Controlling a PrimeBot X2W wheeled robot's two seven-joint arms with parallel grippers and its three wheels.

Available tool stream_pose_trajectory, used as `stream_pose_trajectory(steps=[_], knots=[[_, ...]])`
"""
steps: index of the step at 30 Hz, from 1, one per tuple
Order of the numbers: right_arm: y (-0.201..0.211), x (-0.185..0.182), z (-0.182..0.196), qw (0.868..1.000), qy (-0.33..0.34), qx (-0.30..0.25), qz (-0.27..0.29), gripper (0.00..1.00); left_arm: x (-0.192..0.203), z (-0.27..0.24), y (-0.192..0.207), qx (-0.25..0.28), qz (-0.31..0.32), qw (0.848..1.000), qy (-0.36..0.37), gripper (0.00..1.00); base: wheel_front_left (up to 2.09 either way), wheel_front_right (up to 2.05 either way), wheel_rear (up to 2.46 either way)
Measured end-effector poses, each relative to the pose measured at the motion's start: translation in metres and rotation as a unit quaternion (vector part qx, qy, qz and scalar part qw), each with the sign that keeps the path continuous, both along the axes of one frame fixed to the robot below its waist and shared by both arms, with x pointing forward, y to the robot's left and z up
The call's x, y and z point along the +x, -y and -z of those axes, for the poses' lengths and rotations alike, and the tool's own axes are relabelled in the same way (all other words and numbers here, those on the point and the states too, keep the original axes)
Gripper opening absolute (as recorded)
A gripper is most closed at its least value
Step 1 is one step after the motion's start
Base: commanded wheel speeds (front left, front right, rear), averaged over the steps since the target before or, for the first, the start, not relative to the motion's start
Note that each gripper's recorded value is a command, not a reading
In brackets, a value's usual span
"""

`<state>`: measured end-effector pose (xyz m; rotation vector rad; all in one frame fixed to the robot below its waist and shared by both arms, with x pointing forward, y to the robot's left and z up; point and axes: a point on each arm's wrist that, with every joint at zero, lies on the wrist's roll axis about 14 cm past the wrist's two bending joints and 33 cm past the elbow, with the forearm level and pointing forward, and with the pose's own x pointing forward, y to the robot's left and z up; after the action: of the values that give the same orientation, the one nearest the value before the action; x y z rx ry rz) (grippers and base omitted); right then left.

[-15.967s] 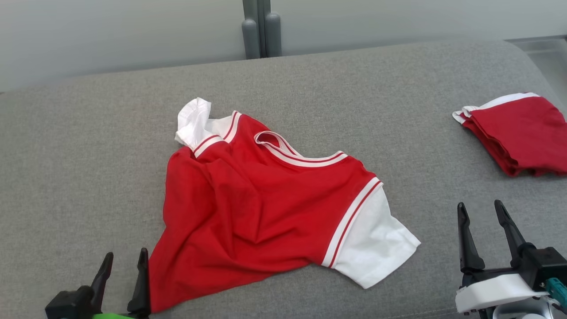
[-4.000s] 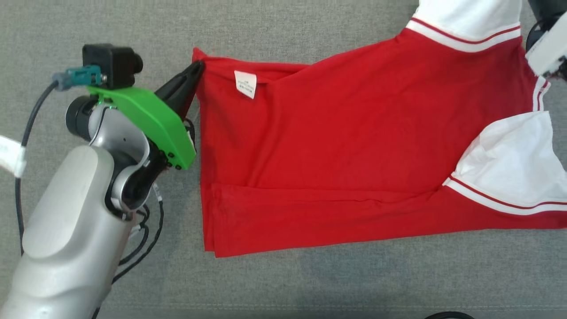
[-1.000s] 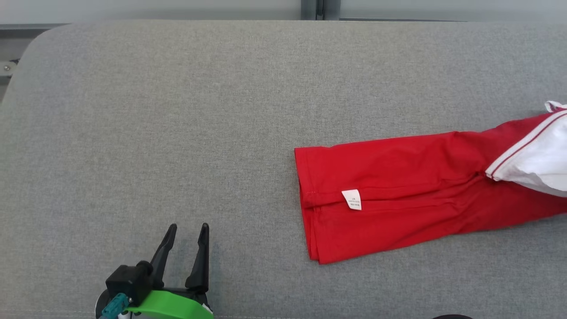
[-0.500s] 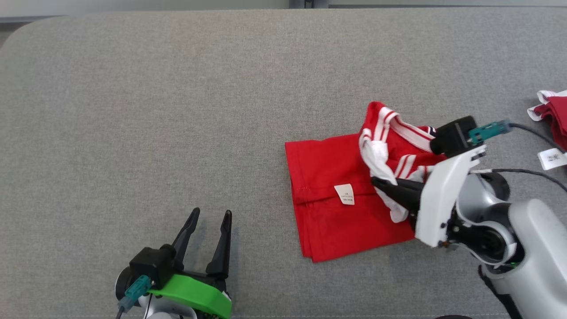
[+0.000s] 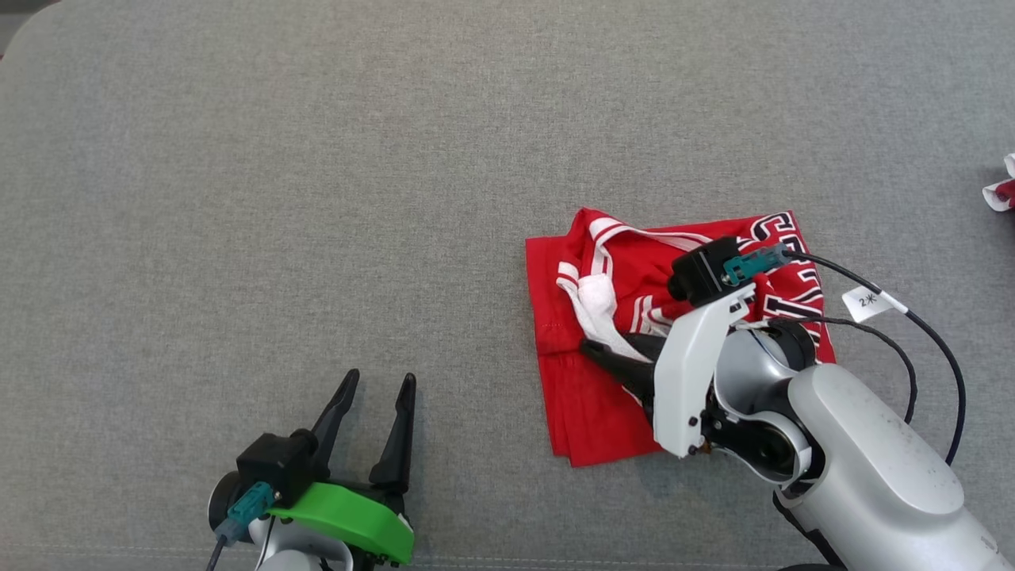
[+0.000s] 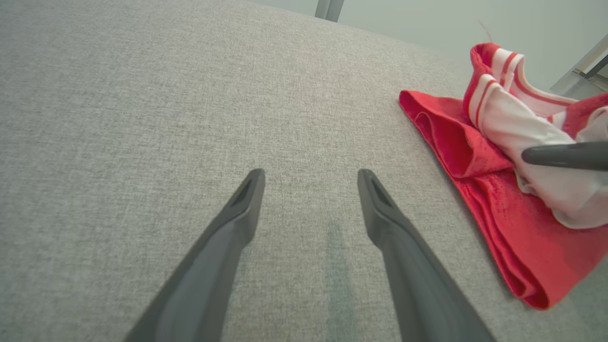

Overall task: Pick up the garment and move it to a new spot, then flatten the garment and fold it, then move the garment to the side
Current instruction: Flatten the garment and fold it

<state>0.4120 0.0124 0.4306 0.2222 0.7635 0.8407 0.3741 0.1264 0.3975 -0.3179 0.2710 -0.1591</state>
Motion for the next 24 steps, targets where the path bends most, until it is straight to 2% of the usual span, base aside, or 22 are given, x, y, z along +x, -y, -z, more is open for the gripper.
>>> stream_pose_trajectory(steps=[6, 10, 12, 14, 15, 16, 17, 20, 21, 24], knots=[[-0.004, 0.0, -0.037, 0.997, 0.048, 0.055, 0.003, 1.0, -0.001, -0.003, -0.004, -0.002, -0.008, 1.0, 0.004, 1.0, 0.0, 0.0, 0.0], [0.021, 0.001, -0.067, 0.991, 0.102, 0.081, 0.033, 1.0, -0.006, -0.003, -0.008, -0.003, -0.018, 1.0, 0.003, 1.0, 0.0, 0.0, 0.0], [0.042, 0.011, -0.088, 0.981, 0.16, 0.083, 0.066, 1.0, -0.007, -0.004, -0.009, -0.005, -0.02, 1.0, 0.004, 1.0, 0.0, 0.0, 0.0], [0.067, 0.024, -0.108, 0.964, 0.224, 0.085, 0.113, 1.0, -0.007, -0.006, -0.009, -0.006, -0.021, 1.0, 0.007, 1.0, 0.0, 0.0, 0.0], [0.08, 0.029, -0.114, 0.955, 0.247, 0.086, 0.138, 0.89, -0.006, -0.006, -0.008, -0.007, -0.019, 1.0, 0.008, 1.0, 0.0, 0.0, 0.0], [0.092, 0.033, -0.114, 0.948, 0.271, 0.071, 0.155, 0.06, -0.005, -0.006, -0.005, -0.008, -0.016, 1.0, 0.008, 1.0, 0.0, 0.0, 0.0], [0.103, 0.036, -0.111, 0.942, 0.287, 0.052, 0.168, 0.0, -0.004, -0.006, -0.002, -0.008, -0.01, 1.0, 0.009, 1.0, 0.0, 0.0, 0.0], [0.123, 0.042, -0.083, 0.933, 0.3, 0.012, 0.2, 0.0, -0.002, -0.004, 0.006, -0.011, 0.001, 1.0, 0.007, 1.0, 0.0, 0.0, 0.0], [0.131, 0.049, -0.057, 0.924, 0.311, -0.015, 0.221, 0.0, 0.004, -0.002, 0.01, -0.01, 0.008, 1.0, 0.005, 1.0, 0.0, 0.0, 0.0], [0.128, 0.058, -0.038, 0.919, 0.319, -0.022, 0.232, 0.0, 0.008, 0.001, 0.013, -0.009, 0.014, 1.0, 0.004, 1.0, 0.0, 0.0, 0.0]])
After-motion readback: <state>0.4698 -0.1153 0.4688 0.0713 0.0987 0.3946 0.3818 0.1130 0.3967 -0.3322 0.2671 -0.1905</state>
